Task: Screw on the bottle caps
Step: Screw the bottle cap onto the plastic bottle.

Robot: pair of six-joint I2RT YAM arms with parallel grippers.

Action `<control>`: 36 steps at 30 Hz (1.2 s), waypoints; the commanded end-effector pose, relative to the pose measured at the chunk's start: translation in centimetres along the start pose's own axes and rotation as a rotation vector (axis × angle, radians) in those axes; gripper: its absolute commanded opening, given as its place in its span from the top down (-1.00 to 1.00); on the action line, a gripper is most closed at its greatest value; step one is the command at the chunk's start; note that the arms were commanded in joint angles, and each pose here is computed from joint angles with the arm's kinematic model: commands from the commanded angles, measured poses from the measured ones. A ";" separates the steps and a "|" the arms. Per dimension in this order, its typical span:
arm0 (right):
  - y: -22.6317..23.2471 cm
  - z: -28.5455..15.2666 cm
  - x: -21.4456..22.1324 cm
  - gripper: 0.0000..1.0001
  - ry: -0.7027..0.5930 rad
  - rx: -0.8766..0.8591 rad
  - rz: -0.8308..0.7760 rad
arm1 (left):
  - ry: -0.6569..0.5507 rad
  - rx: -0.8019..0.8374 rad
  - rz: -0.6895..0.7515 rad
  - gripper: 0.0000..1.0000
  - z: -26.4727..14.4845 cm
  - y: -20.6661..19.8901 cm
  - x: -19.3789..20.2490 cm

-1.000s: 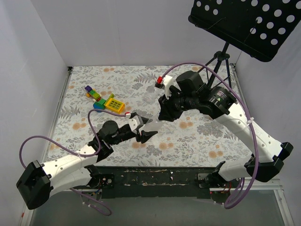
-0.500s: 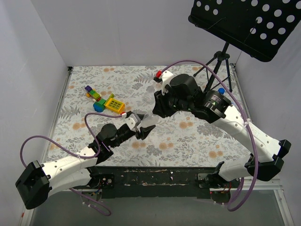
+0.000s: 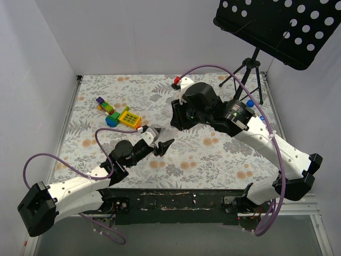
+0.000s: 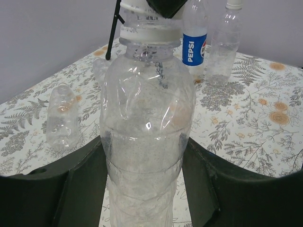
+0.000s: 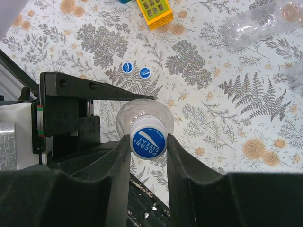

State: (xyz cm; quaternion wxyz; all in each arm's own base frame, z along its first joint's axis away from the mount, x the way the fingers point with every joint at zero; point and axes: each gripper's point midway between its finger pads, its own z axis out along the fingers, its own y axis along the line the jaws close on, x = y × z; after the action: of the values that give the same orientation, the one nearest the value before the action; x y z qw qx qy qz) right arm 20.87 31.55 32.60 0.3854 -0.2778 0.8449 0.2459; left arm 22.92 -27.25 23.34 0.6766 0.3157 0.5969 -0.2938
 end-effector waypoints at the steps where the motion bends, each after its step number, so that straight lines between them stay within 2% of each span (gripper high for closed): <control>1: 0.2 -1.1 0.4 0.41 0.041 0.010 0.006 | -0.081 -0.082 0.014 0.83 0.1 1.7 -2.5; 7: 0.7 -3.0 -1.6 -0.21 -0.026 -0.026 -0.033 | -0.034 -0.076 -0.004 0.84 0.5 1.5 -1.6; 12: 0.4 -5.7 -3.8 -0.47 -0.112 -0.038 -0.089 | -0.013 -0.082 -0.030 0.86 0.8 1.6 -1.3; 16: 0.5 -7.7 -4.7 -0.51 -0.171 -0.105 -0.180 | -0.002 -0.051 -0.046 0.87 0.9 1.2 -1.4; 23: 0.5 -8.2 -3.6 -0.45 -0.180 -0.266 -0.460 | -0.021 0.262 -0.086 0.87 0.5 -3.1 -2.8; 27: 0.9 -7.4 -1.8 -0.46 -0.149 -0.361 -0.577 | -0.032 0.359 -0.098 0.86 0.0 -4.5 -3.4; 36: 2.2 -6.7 0.1 -0.43 -0.141 -0.488 -0.661 | -0.038 0.420 -0.092 0.85 -0.3 -5.4 -3.8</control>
State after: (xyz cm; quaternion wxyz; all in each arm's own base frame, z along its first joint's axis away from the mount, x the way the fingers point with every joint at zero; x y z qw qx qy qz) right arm 16.55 28.16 35.30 0.3978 -0.5718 0.6522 0.2990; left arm 18.84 -29.98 24.41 0.5896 0.4026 0.5521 -0.4306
